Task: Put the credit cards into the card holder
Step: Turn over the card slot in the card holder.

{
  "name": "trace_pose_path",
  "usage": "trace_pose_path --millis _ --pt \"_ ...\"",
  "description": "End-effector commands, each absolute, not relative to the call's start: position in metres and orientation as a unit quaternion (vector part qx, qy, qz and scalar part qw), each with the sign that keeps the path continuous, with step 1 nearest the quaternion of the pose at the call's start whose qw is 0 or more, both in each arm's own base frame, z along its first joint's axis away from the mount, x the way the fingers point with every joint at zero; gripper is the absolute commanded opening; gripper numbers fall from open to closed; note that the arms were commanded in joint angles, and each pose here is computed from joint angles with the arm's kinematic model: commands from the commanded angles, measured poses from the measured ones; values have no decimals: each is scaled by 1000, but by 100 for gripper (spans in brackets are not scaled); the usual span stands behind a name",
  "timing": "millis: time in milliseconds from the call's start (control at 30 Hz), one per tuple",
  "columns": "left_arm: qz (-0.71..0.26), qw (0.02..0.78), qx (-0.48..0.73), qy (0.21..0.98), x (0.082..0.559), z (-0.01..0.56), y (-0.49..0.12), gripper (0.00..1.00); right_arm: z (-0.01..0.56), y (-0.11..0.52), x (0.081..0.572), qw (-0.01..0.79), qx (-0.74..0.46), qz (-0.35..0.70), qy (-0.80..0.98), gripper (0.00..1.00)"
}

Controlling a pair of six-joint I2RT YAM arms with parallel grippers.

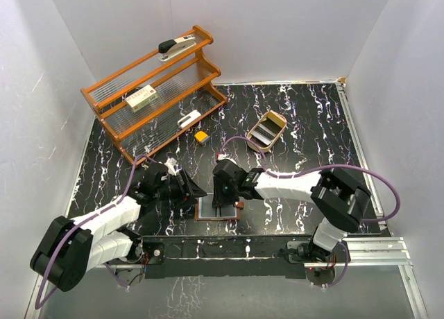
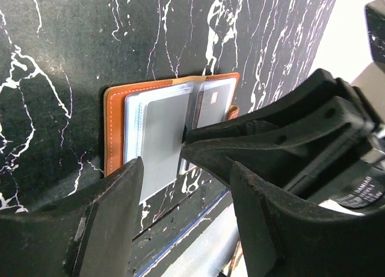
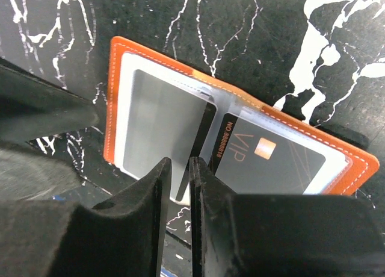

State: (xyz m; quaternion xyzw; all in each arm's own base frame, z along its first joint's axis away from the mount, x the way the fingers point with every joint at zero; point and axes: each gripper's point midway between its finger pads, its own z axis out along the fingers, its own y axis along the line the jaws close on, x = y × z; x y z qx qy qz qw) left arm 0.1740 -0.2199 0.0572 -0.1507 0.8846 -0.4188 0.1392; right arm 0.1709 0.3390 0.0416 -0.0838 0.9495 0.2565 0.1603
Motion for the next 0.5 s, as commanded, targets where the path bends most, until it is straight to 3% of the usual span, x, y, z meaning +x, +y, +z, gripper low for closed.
trace_pose_path --millis 0,467 --pt "-429 156 -152 877 179 59 -220 59 49 355 179 175 -90 276 941 15" --pt "-415 151 -144 886 179 47 -218 61 26 342 171 159 -90 254 950 12"
